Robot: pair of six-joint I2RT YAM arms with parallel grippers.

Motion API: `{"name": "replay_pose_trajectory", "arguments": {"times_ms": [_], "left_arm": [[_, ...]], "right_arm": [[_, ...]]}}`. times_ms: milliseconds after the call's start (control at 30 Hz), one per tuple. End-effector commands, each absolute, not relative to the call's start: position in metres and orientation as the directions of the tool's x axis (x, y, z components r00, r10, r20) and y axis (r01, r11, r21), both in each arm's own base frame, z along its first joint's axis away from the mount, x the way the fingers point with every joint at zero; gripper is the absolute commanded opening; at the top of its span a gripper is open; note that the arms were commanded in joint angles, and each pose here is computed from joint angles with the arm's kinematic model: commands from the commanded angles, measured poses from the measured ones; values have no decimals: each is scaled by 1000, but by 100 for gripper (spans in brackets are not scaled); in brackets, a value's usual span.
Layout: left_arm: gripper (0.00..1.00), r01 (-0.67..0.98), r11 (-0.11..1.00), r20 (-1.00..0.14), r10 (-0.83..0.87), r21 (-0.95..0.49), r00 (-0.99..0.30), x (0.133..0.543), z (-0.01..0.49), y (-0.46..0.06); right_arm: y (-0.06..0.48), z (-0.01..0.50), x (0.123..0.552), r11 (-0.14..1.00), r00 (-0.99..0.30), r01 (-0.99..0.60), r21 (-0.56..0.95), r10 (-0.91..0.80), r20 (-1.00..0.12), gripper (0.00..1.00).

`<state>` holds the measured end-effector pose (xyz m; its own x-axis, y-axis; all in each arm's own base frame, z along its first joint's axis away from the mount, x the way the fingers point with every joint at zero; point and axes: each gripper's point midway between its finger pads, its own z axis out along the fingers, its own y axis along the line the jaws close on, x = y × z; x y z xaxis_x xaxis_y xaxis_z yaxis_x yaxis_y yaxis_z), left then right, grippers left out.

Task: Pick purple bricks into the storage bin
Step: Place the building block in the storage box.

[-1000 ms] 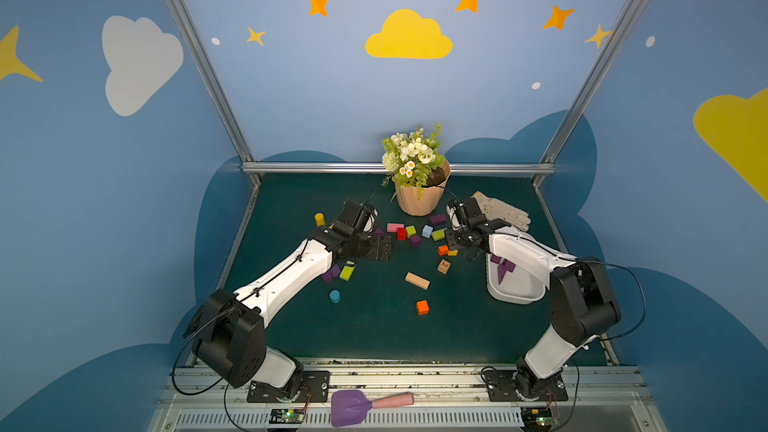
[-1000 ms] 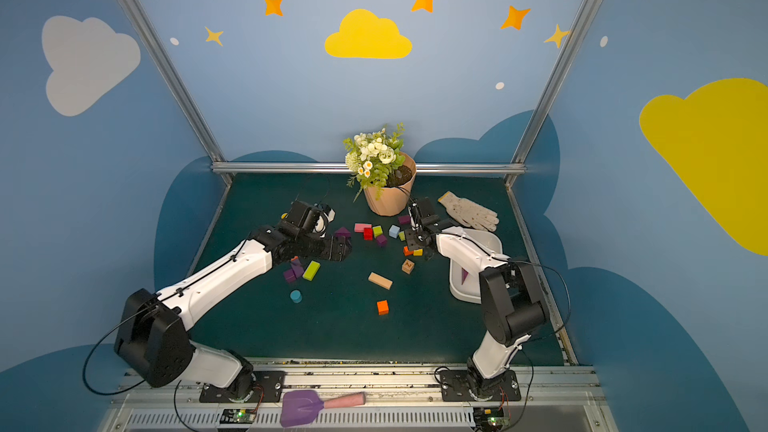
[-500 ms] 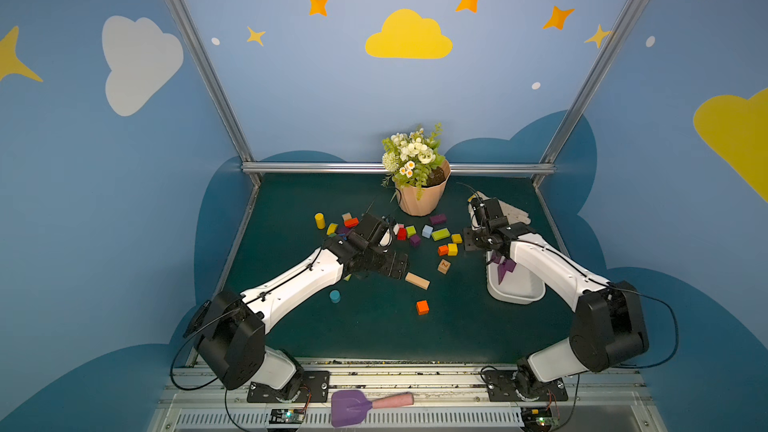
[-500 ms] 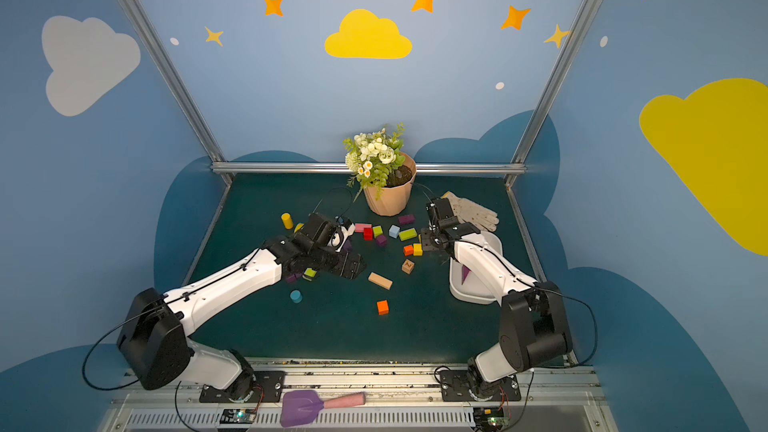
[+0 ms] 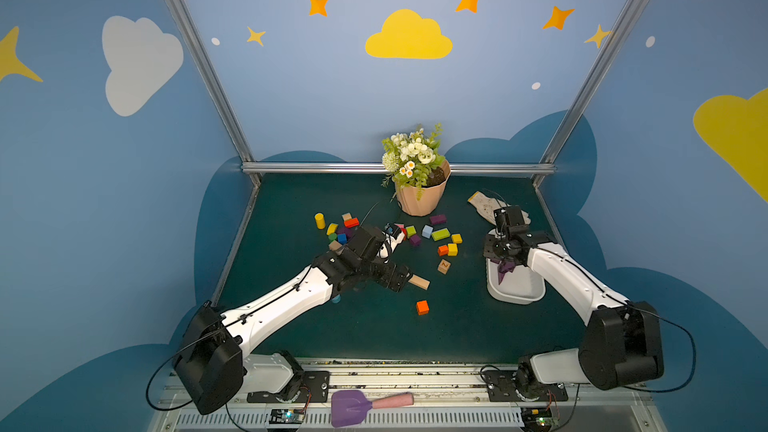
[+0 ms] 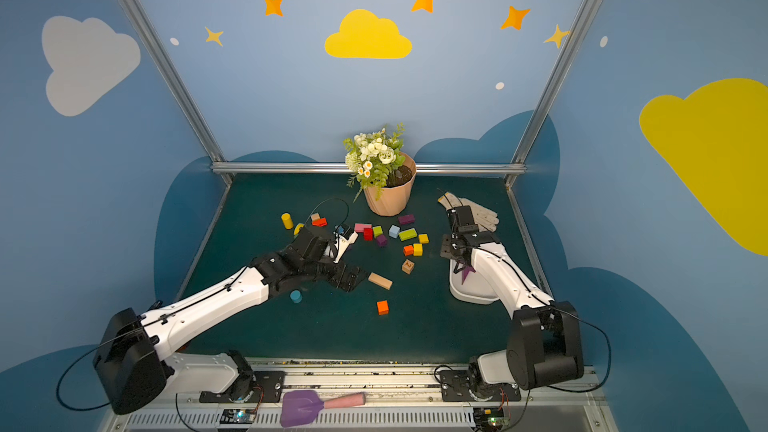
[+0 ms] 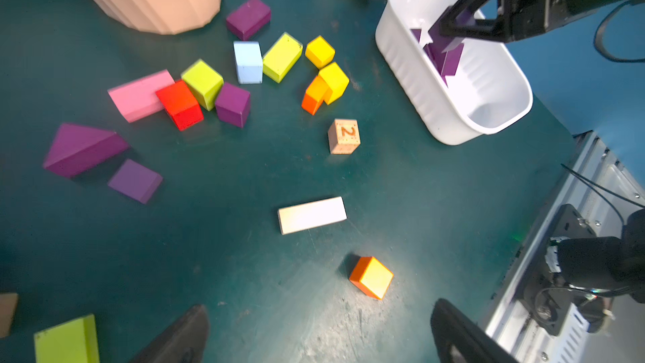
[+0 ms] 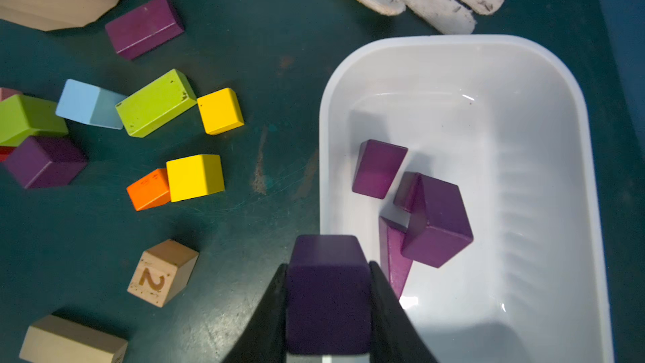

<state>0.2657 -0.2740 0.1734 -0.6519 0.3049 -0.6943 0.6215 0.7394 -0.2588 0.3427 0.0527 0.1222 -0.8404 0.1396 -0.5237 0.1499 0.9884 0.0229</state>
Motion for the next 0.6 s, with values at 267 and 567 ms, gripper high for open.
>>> {"name": "replay_pose_trajectory", "arguments": {"times_ms": [267,567], "left_arm": [[100,607,787,-866,224,-110,-447,284,213,-253],[100,567,821,-916,177,-63,-359,287,232,-237]], "right_arm": [[28,113,333,963,-838,268,18,242,-490,30],[1,107,340,934,-813,356,29,325,-483,31]]}}
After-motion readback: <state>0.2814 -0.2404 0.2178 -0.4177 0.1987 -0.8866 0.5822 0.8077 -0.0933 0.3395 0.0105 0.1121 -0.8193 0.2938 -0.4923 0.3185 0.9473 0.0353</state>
